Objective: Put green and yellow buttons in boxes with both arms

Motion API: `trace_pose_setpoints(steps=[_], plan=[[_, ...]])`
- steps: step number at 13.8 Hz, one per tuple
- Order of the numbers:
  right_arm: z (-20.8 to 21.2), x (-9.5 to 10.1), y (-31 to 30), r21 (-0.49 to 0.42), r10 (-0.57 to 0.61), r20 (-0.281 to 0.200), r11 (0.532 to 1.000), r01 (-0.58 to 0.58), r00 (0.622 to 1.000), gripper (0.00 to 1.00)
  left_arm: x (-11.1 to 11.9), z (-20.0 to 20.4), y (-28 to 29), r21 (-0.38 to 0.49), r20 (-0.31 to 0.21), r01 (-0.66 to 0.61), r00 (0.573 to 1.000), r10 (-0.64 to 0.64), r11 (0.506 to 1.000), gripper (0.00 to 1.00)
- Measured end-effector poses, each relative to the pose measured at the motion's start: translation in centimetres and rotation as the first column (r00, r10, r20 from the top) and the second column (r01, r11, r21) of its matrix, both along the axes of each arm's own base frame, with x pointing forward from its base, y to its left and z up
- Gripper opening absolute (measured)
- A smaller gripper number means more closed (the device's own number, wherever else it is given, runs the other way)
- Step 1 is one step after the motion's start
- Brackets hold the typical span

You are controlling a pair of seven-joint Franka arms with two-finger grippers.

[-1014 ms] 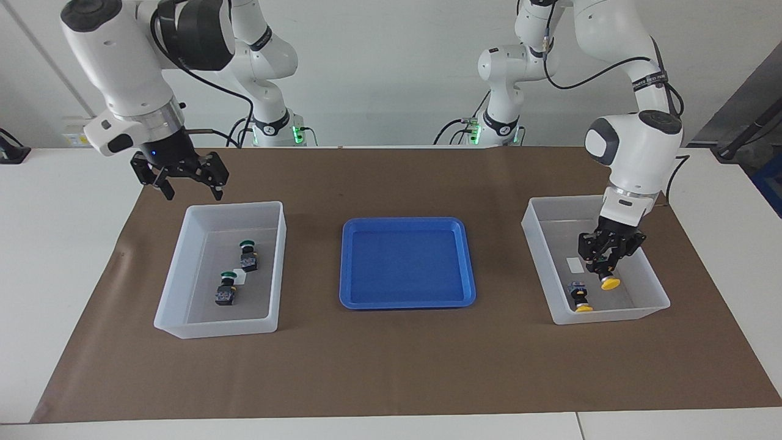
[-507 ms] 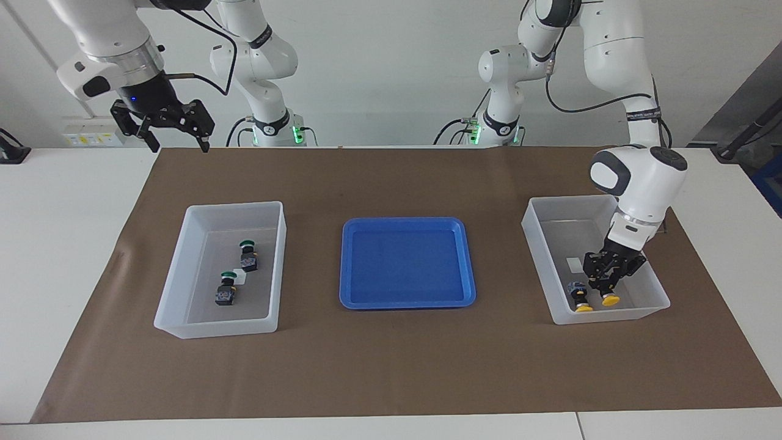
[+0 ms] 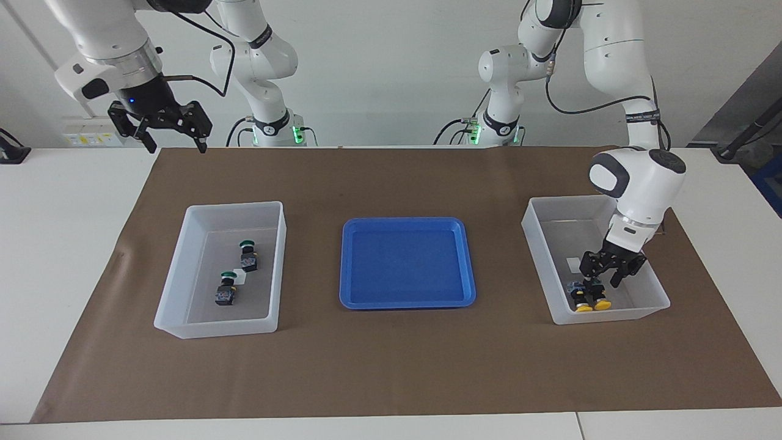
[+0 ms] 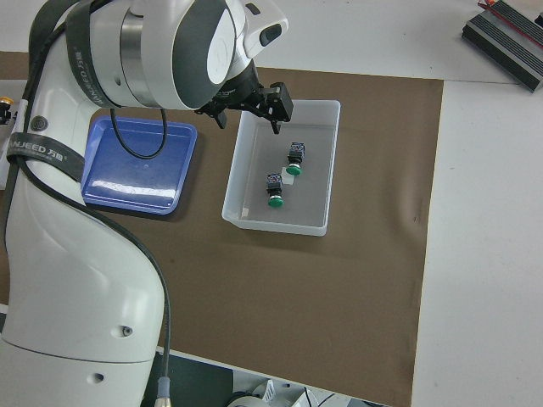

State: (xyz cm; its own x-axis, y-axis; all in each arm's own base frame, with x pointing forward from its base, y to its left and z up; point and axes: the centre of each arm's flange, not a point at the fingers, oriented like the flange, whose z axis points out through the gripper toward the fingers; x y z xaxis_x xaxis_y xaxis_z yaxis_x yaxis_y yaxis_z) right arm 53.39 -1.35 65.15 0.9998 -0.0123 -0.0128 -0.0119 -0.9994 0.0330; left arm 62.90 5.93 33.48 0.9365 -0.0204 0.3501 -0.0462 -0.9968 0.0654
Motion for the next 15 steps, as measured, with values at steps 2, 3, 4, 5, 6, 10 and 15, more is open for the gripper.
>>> trace_pose_setpoints(steps=[2,3,4,5,6,10,15], plan=[[0.0,0.0,0.0,0.000,0.000,-0.001,1.000,0.000,1.000,1.00,0.1,1.3,-0.3,-0.001,0.010,0.009,1.000,-0.009,1.000,1.00],[-0.1,0.0,0.0,0.000,0.000,-0.001,1.000,0.000,1.000,1.00,0.0,2.5,-0.6,-0.005,0.010,0.017,1.000,-0.017,1.000,1.00],[-0.1,0.0,0.0,0.000,0.000,-0.002,1.000,0.000,1.000,1.00,-0.2,3.7,-0.9,-0.009,0.005,0.027,1.000,-0.027,1.000,1.00],[-0.1,0.0,0.0,0.000,0.000,-0.002,1.000,0.000,1.000,1.00,-0.5,5.0,-1.5,-0.012,-0.006,0.046,0.999,-0.046,0.999,1.00],[-0.1,0.0,0.0,0.000,0.000,-0.002,1.000,0.000,1.000,1.00,-0.9,6.6,-2.6,-0.012,-0.019,0.074,0.997,-0.074,0.997,1.00],[-0.1,0.0,0.0,0.000,0.000,-0.002,1.000,0.000,1.000,1.00,-2.8,12.6,-6.9,-0.014,-0.051,0.172,0.984,-0.173,0.985,1.00],[-0.1,0.0,0.0,0.000,0.000,-0.003,1.000,0.000,1.000,1.00,-3.8,20.0,-7.8,0.080,-0.106,0.244,0.966,-0.236,0.966,1.00]])
